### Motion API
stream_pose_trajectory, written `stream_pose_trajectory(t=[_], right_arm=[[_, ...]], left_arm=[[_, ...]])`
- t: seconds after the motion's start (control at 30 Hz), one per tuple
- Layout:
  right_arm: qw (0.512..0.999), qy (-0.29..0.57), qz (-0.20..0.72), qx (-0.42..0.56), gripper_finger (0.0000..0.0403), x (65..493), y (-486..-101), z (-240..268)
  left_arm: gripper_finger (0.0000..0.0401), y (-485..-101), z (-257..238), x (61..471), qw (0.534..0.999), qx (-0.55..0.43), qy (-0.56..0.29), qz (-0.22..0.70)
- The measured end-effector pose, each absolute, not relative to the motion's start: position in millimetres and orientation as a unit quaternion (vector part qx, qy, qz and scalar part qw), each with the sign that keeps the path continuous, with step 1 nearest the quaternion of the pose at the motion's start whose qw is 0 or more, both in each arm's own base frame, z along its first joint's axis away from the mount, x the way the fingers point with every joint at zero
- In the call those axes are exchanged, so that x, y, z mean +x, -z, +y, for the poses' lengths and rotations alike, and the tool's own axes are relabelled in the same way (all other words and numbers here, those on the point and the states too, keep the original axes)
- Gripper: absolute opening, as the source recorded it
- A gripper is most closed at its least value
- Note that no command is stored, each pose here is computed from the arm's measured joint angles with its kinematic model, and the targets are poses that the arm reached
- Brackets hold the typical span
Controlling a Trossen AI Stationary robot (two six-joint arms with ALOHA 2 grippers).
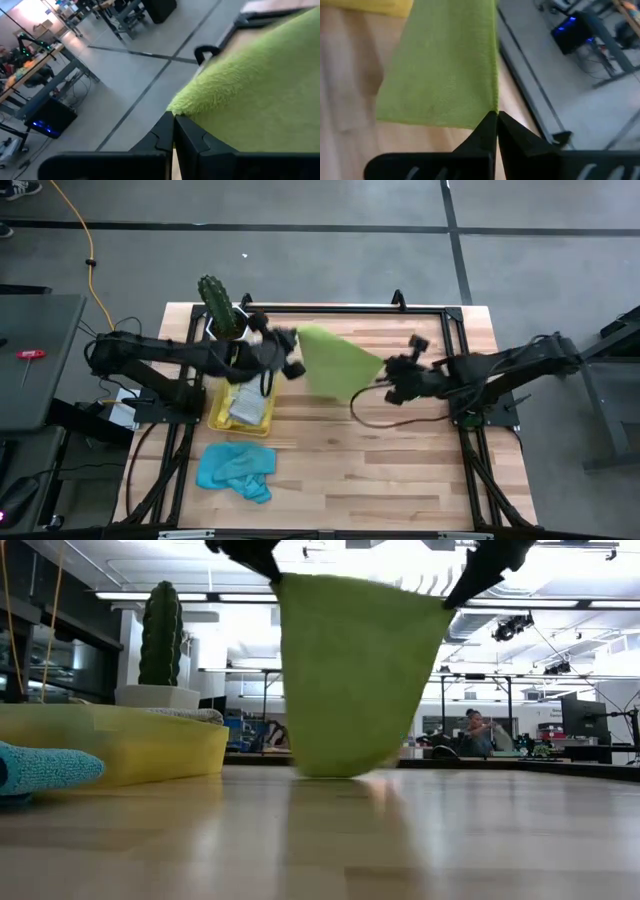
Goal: Fold microfiber towels
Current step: Fold the green microfiber towel
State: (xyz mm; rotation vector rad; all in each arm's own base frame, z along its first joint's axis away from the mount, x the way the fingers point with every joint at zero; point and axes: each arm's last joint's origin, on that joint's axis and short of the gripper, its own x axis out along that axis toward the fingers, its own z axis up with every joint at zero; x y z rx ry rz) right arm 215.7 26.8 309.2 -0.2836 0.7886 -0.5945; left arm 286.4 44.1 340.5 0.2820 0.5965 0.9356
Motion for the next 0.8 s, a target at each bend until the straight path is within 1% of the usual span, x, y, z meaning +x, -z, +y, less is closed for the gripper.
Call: stream_pose_trajectory(t=[0.1, 0.27, 0.37, 0.47, 0.63, 0.8], right_arm=[[0.869, 0.309, 0.365, -0.128, 0.0000, 202, -320, 14], [0.853, 0.354, 0.361, -0.133, 0.0000, 185, -332, -10], [0.838, 0.376, 0.368, -0.144, 0.0000, 178, -336, -25], [0.819, 0.397, 0.384, -0.157, 0.0000, 172, -339, -39], [0.803, 0.422, 0.390, -0.158, 0.0000, 165, -352, -55], [0.807, 0.396, 0.416, -0.133, 0.0000, 164, -345, -56]], left_arm=[[0.0000, -349, 67, 289, 0.835, 0.143, -0.451, 0.281], [0.0000, -352, 100, 296, 0.822, 0.159, -0.478, 0.266], [0.0000, -351, 116, 301, 0.826, 0.149, -0.483, 0.248], [0.0000, -348, 127, 306, 0.845, 0.126, -0.469, 0.225], [0.0000, -333, 142, 320, 0.873, 0.067, -0.441, 0.199], [0.0000, -300, 151, 337, 0.864, 0.060, -0.436, 0.244]])
